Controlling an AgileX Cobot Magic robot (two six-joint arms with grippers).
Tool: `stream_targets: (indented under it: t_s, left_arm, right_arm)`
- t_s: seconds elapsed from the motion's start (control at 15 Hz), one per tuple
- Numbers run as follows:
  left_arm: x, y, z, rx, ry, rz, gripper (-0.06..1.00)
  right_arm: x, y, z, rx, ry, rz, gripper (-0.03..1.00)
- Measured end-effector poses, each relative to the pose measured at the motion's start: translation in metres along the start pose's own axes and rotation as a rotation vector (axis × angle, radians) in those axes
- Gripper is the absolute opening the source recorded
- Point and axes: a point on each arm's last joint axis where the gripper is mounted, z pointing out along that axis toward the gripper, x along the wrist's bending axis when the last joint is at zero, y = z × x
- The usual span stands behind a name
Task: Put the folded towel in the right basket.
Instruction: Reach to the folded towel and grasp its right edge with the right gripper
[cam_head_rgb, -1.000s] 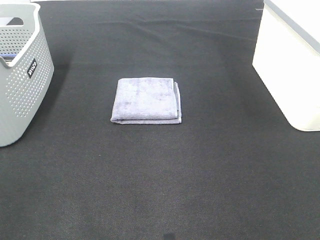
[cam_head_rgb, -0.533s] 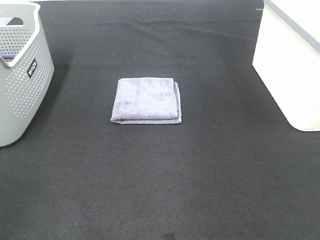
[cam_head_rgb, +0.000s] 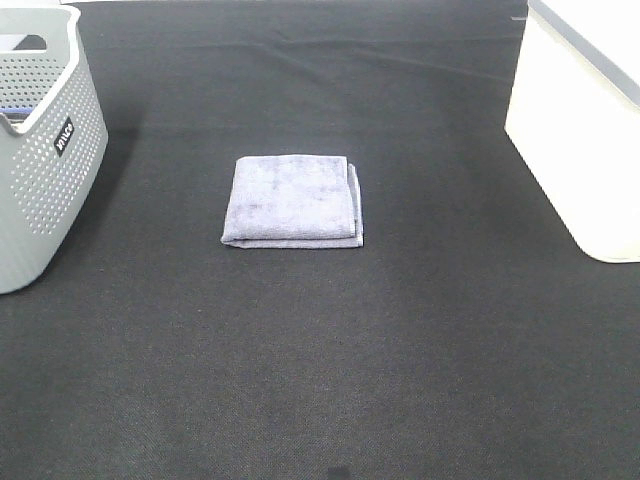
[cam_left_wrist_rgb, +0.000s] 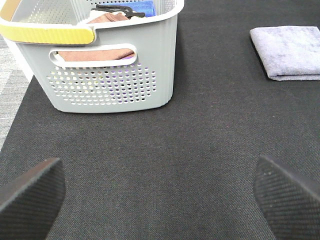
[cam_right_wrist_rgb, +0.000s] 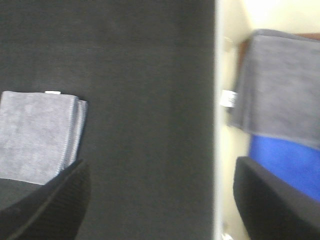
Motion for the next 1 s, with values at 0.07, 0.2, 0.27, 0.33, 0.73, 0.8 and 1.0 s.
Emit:
stream_targets:
  t_s: [0.07, 0.2, 0.27, 0.33, 0.73, 0.8, 1.0]
  left_arm:
    - [0.000, 0.000, 0.000, 0.000, 0.000, 0.000, 0.97]
    - [0.000, 0.000, 0.000, 0.000, 0.000, 0.000, 0.97]
    - [0.000, 0.000, 0.000, 0.000, 0.000, 0.000, 0.97]
    - [0.000, 0.000, 0.000, 0.000, 0.000, 0.000, 0.97]
    - [0.000, 0.000, 0.000, 0.000, 0.000, 0.000, 0.97]
    - [0.000, 0.000, 0.000, 0.000, 0.000, 0.000, 0.97]
    - [0.000, 0.000, 0.000, 0.000, 0.000, 0.000, 0.97]
  right_arm:
    - [0.006, 0.006, 0.015, 0.012, 0.019, -0.025, 0.74]
    - [0.029, 0.012, 0.046, 0.042, 0.062, -0.089, 0.74]
    - [0.041, 0.011, 0.060, 0.062, 0.084, -0.109, 0.74]
    - [0.057, 0.006, 0.084, 0.102, 0.115, -0.130, 0.74]
    - [0.073, -0.012, 0.159, 0.165, 0.179, -0.098, 0.74]
    - [0.071, -0.019, 0.181, 0.196, 0.188, -0.076, 0.74]
    - [0.070, -0.036, 0.216, 0.263, 0.238, -0.016, 0.74]
